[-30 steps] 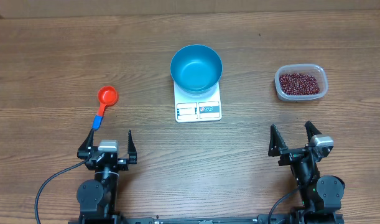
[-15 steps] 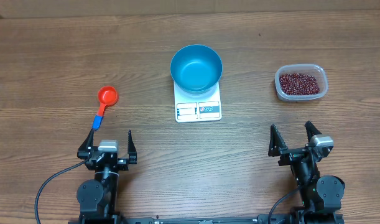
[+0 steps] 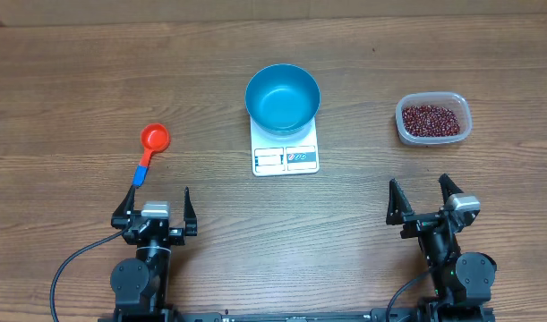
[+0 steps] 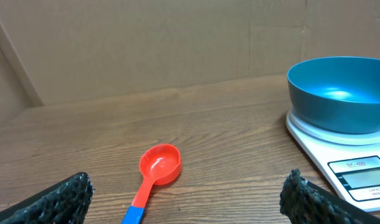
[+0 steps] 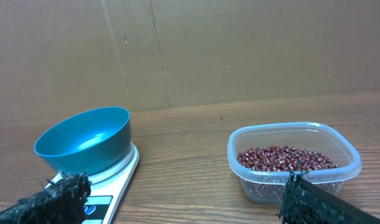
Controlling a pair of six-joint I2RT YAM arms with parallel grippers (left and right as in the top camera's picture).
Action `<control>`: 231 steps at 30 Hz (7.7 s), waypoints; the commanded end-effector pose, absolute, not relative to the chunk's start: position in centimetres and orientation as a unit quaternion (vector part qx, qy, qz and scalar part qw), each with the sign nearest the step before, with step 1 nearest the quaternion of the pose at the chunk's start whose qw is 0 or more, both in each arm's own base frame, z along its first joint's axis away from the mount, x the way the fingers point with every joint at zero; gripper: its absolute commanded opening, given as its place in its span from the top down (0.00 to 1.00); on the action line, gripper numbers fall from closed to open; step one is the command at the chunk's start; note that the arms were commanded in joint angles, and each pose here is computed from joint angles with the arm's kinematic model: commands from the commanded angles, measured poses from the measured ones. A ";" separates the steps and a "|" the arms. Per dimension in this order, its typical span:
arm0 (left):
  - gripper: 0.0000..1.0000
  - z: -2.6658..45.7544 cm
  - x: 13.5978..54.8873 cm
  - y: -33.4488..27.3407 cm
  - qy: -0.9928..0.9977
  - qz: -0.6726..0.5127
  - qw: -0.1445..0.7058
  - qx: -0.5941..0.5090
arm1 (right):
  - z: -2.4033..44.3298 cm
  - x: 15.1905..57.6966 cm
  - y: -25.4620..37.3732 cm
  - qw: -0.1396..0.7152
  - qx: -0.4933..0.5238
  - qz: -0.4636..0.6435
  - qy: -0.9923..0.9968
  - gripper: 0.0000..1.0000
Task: Scoop item into bowl and weigh 150g on scale
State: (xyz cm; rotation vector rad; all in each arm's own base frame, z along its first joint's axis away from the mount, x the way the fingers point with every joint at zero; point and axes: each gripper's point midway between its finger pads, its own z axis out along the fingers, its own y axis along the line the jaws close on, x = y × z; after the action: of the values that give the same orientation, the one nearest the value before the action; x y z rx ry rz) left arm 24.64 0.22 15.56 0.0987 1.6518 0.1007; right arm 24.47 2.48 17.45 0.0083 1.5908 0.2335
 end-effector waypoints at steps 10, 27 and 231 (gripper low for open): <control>0.00 16.0 24.6 -0.6 0.726 0.017 0.686 0.050 | 17.2 24.5 2.3 0.695 0.009 0.103 0.711 0.00; 0.00 18.2 24.5 -0.8 0.704 -0.002 0.709 0.035 | 17.2 24.5 2.3 0.695 0.009 0.103 0.711 0.00; 0.95 25.8 37.0 -28.3 0.892 -0.222 0.126 -0.373 | 28.0 34.1 15.1 0.342 0.048 0.506 0.790 0.72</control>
State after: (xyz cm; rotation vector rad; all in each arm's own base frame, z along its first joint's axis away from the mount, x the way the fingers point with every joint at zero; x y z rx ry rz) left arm 37.51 -28.00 24.58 -1.0781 2.6158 -0.6006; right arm 33.60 15.18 27.25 0.1012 2.0734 1.3375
